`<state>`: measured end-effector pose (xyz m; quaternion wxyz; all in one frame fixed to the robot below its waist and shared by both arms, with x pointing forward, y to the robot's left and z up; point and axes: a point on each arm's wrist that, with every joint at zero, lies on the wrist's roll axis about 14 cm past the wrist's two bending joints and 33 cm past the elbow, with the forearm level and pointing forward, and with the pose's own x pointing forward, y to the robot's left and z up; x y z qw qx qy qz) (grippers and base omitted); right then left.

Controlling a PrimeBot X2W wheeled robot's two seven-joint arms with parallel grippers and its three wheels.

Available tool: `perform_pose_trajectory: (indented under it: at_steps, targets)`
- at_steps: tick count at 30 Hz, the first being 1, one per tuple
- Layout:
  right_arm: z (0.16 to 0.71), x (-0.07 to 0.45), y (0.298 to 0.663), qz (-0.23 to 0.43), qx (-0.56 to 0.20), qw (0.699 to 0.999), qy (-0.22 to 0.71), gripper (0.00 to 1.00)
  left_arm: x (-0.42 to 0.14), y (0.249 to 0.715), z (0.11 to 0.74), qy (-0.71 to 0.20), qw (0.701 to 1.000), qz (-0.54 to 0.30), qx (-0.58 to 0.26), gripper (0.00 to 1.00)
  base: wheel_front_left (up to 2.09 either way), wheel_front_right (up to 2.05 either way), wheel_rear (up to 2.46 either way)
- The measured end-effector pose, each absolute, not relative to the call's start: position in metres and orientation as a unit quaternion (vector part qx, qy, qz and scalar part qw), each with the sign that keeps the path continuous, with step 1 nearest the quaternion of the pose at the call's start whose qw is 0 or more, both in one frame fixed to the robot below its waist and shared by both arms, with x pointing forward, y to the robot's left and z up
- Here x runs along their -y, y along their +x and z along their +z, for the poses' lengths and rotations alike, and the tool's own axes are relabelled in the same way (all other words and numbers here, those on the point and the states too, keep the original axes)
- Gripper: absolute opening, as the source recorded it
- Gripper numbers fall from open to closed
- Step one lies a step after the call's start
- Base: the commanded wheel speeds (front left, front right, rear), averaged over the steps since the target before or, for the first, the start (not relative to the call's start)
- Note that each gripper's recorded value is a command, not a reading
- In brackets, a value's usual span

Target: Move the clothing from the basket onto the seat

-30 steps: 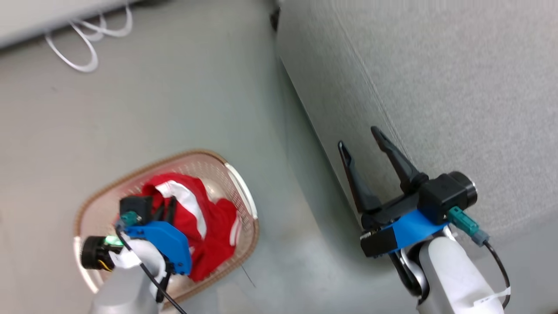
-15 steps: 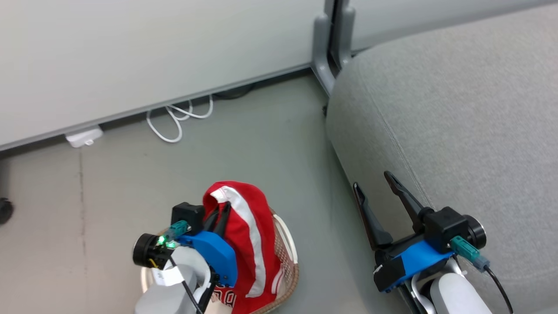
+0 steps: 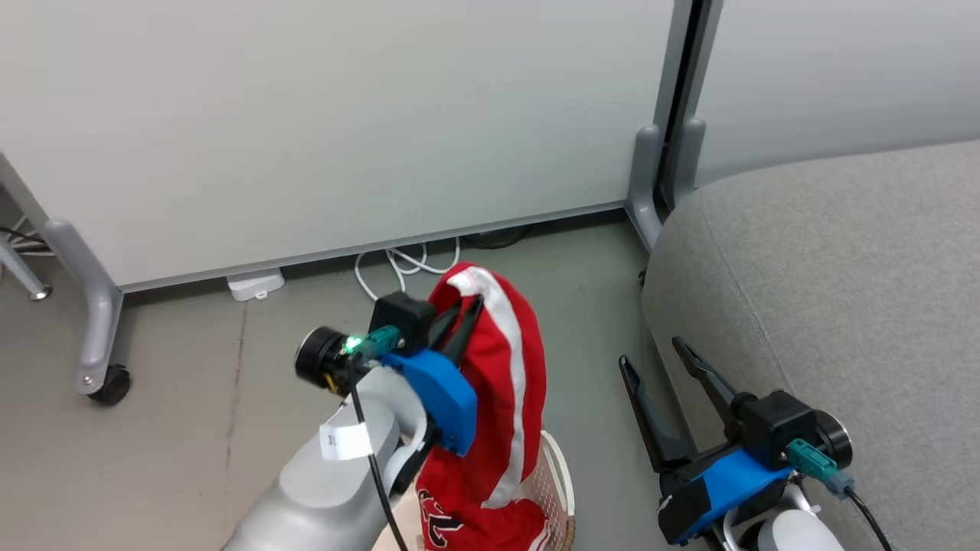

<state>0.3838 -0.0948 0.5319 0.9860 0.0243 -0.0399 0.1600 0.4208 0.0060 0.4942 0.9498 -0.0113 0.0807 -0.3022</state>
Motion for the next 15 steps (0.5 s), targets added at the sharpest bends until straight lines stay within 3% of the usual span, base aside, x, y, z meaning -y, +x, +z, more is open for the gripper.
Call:
perform_pose_trajectory:
  at_steps: [8, 15]
  targets:
    - [0.537, 0.085, 0.378, 0.174, 0.041, 0.984, 0.019, 1.00, 0.014, 0.425, 0.555, -0.027, 0.943, -0.332, -0.024, 0.00, 0.00, 0.00, 0.00]
    - [0.538, 0.083, 0.376, 0.177, 0.040, 0.983, 0.015, 1.00, 0.026, 0.425, 0.569, -0.011, 0.936, -0.351, -0.014, 0.00, 0.00, 0.00, 0.00]
